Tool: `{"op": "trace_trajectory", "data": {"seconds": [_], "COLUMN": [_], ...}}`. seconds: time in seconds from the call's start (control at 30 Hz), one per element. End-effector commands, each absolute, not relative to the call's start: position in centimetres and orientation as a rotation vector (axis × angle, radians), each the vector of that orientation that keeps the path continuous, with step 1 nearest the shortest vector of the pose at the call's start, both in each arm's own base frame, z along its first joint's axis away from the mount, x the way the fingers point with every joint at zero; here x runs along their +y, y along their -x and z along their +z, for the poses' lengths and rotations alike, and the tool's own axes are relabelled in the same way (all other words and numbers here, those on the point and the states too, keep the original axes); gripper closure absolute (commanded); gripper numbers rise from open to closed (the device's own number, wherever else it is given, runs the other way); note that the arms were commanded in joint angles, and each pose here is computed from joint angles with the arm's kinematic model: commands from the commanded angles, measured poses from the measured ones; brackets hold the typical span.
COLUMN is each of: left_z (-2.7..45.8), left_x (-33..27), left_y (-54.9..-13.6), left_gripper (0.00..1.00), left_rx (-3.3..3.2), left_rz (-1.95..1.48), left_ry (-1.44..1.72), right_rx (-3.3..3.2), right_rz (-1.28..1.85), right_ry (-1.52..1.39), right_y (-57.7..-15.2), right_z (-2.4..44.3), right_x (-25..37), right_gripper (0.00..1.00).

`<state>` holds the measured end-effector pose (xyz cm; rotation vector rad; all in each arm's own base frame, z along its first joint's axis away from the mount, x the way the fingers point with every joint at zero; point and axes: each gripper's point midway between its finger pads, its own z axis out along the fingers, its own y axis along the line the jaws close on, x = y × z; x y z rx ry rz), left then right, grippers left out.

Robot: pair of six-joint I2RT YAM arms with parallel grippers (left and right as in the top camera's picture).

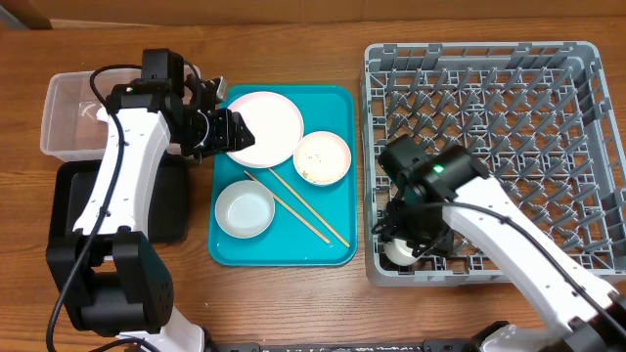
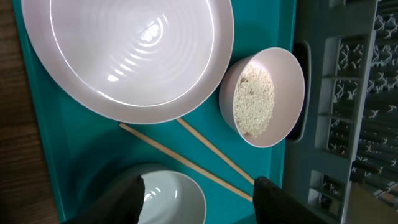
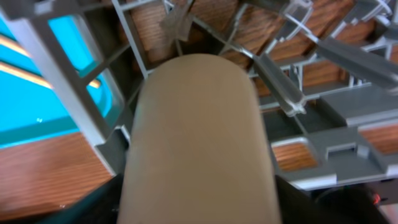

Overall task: Sort waste into correct bins and load items into the dishwasher
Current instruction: 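Place the paper cup upside down in the rack's front-left corner with right gripper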

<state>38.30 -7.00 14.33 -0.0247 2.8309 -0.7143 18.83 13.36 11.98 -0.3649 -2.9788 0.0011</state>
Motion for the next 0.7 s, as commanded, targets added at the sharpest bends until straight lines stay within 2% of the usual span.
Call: {"op": "trace_trajectory", "data": {"seconds": [0.0,0.2,0.33,0.43,0.53,0.63,0.67], "left_z": [15.0,15.0,15.0,15.1,16.3,18.5,19.7], "left_x": [-7.0,-7.0,-6.9,-6.8,-5.7,-5.1,-5.1], "left_y": [-38.6,-38.6,-38.6,-38.1,-37.9,-38.5,-39.3], "left_gripper": [0.40,0.38,0.38,0.42,0.44,0.47,0.46], "left_rx": [2.816,2.816,2.817,2.835,2.865,2.839,2.799], "left_rz": [-0.692,-0.691,-0.683,-0.675,-0.578,-0.510,-0.502], "left_ry": [0.020,0.020,0.016,0.002,0.007,0.003,-0.006], "right_rx": [-3.006,-3.116,-3.292,-3.389,-3.400,-3.382,-3.351], "right_rz": [0.009,-0.121,-0.349,-0.528,-0.653,-0.672,-0.634], "right_ry": [0.378,0.330,0.247,0.199,0.170,0.211,0.292], "right_y": [-19.6,-22.5,-26.4,-28.7,-30.4,-32.0,-32.6], "right_z": [12.0,14.8,20.8,23.4,23.3,21.3,19.2], "right_x": [13.5,14.9,17.3,19.4,21.8,24.2,25.4], "right_gripper": [0.16,0.15,0.17,0.18,0.20,0.27,0.33]}}
